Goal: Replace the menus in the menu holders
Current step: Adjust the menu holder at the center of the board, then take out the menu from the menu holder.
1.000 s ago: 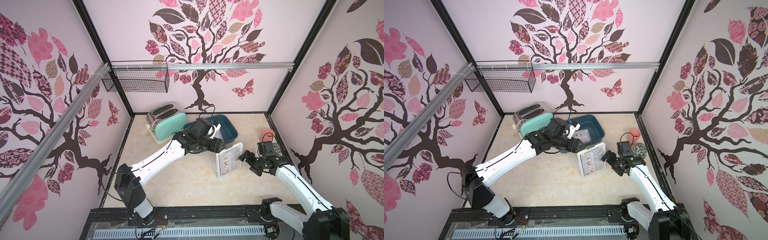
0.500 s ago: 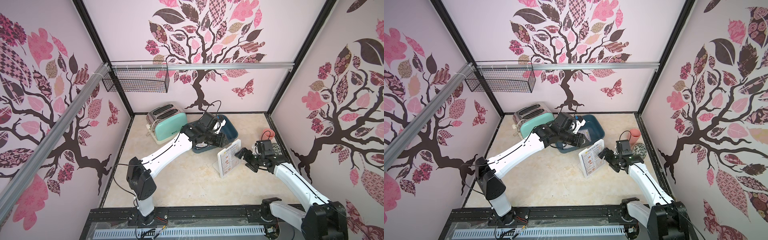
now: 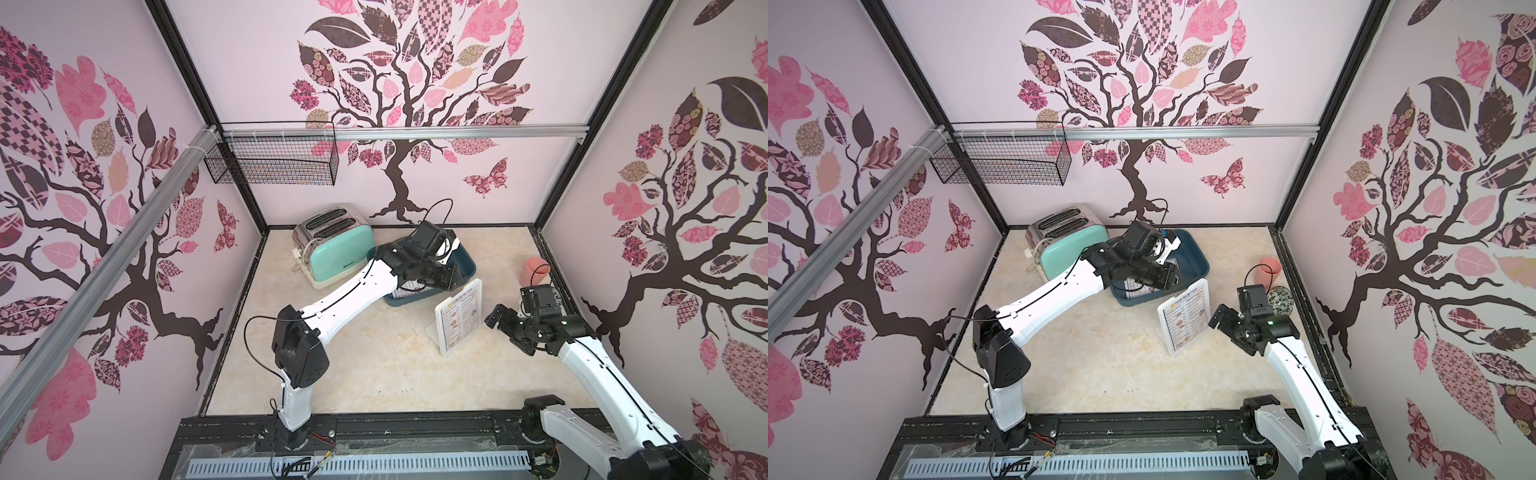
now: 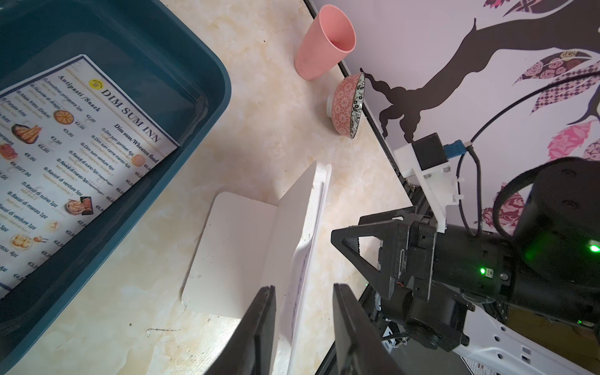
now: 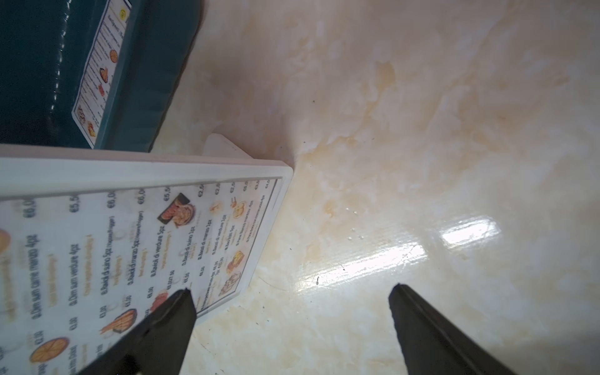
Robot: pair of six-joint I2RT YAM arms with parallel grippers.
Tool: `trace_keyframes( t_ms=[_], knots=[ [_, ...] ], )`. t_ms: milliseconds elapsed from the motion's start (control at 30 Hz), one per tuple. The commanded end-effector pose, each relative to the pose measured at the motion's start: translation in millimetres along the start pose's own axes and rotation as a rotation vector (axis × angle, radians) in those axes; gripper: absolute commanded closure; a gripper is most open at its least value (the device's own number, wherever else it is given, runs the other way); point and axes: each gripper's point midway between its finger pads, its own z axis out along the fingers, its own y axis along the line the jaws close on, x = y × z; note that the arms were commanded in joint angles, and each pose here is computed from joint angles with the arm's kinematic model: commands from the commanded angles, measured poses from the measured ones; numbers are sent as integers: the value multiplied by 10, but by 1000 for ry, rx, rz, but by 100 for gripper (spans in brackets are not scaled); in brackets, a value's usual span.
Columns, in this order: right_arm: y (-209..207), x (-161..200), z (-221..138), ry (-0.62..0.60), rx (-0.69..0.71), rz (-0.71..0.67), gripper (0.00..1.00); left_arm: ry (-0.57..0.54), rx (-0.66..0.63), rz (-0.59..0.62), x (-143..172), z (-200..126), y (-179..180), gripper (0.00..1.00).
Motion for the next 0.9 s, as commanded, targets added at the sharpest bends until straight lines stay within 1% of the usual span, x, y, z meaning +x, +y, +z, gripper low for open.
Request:
trace_keyframes(
  t_ms=[0, 267, 633, 867],
  knots=[
    [-11, 12, -44, 5, 13, 5, 0, 27, 21, 40, 0, 51, -90, 64],
    [56, -43, -47, 0, -2, -1, 0, 57, -12, 71, 2, 139, -42, 66],
    [75, -56, -29, 3, -4, -9, 0, 107, -17, 82, 123, 271, -34, 70],
    [76, -42, -21, 8, -8, -11, 0, 106, -45, 95, 131, 294, 3, 70]
  ],
)
